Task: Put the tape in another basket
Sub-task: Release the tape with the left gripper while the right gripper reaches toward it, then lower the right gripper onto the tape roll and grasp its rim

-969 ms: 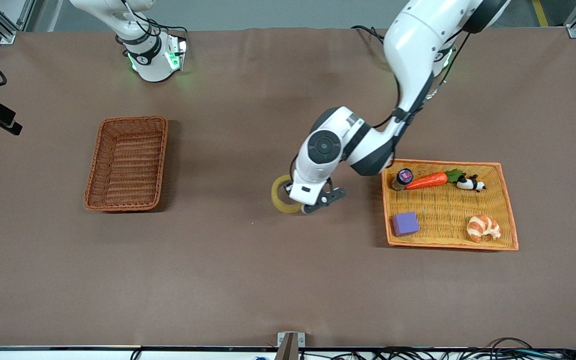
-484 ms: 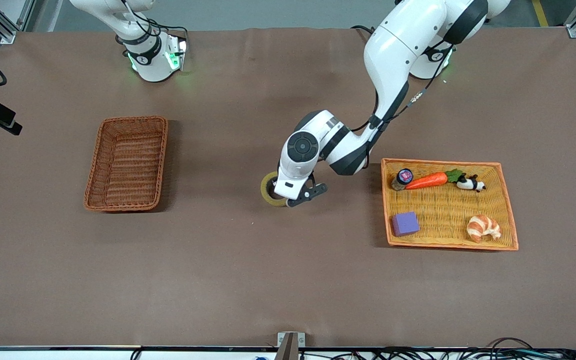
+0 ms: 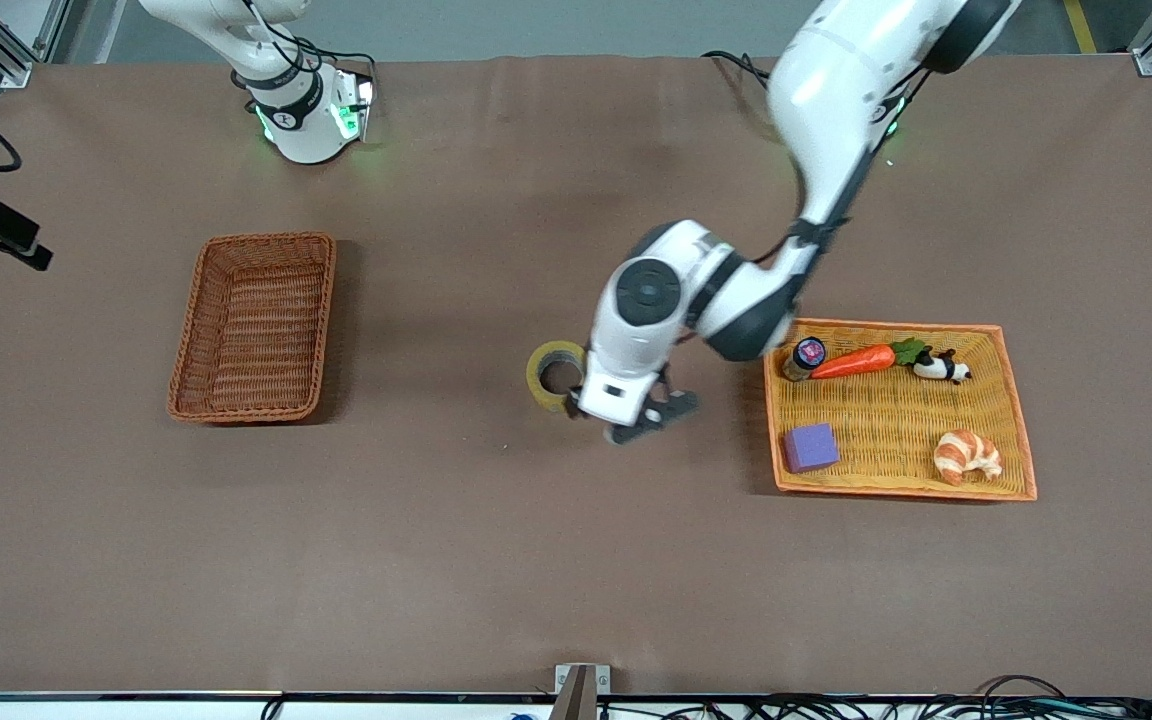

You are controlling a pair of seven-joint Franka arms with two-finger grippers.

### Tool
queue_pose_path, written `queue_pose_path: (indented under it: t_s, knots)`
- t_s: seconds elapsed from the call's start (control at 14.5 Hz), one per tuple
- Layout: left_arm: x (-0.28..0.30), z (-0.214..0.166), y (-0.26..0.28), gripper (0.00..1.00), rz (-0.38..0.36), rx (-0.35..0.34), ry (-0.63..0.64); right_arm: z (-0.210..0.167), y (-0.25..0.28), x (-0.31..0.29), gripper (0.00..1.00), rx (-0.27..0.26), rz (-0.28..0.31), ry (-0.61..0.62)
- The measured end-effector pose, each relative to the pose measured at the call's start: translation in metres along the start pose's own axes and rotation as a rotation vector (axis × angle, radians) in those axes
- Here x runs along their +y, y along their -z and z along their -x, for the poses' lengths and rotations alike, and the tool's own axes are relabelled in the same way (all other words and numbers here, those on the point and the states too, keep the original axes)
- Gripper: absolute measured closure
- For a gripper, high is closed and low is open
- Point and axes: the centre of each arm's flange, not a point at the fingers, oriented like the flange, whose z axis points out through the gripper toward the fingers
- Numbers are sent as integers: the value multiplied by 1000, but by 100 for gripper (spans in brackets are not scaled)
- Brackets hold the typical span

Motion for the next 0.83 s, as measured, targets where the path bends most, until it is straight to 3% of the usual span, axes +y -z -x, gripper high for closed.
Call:
queue_pose_path:
  t_s: [0.21,0.35,0.55,0.83]
  knots:
    - [-95,-114,116,0,0,59,57,-15,-34,-76,0,-11,-17,123]
    - [-166,-162,180,0,-14,86,40,-27,-72,-135,0,-22,-27,187]
    - [-244,-185,248,0,-62,81,-71,-35,-140,-215,0,-59,-38,213]
    - [-310,-181,306,0,-115,40,-241,-23,-243,-324,0,-78,-50,239]
